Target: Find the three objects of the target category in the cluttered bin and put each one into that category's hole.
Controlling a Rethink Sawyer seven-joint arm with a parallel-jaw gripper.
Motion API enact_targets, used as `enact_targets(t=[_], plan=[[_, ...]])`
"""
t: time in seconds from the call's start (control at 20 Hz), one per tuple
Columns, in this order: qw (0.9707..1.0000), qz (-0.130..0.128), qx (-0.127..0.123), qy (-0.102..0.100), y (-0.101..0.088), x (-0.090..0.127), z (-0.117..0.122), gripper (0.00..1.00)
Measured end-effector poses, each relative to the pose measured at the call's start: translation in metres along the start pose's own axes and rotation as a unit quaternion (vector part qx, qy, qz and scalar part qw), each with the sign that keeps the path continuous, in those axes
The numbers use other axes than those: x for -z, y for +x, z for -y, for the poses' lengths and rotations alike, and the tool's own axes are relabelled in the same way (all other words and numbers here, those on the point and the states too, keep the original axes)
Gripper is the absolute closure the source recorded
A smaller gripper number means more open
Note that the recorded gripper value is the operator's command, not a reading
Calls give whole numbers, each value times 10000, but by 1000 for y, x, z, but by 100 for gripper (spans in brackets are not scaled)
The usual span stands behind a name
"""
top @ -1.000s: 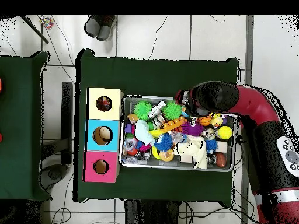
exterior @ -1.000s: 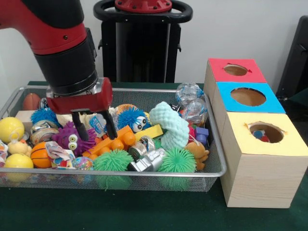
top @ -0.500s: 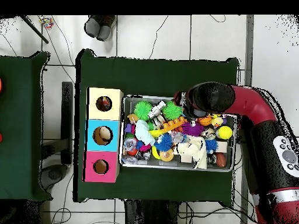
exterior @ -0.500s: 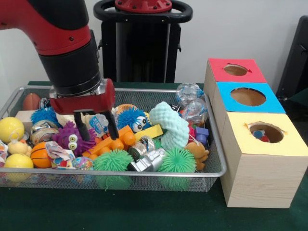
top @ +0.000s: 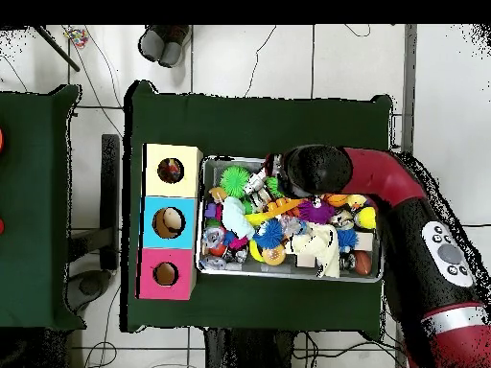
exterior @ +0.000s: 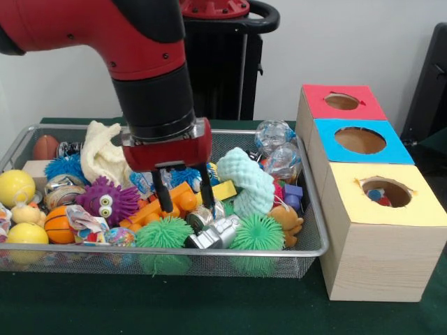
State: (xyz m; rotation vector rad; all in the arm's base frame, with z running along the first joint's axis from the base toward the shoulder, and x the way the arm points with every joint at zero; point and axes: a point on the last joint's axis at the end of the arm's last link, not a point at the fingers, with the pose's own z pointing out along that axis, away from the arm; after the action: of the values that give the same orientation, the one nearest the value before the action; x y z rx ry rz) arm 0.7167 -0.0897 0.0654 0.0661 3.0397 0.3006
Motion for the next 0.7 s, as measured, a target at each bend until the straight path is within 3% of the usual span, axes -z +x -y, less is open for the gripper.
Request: enact_targets(t=[0.15,0.35,0.7], plan=[[9999,83,133,55,9,-13,-8,0],[9983,172,480,284,36,-51,-18,0],[9954,258,806,459,68,-87,-22,0]])
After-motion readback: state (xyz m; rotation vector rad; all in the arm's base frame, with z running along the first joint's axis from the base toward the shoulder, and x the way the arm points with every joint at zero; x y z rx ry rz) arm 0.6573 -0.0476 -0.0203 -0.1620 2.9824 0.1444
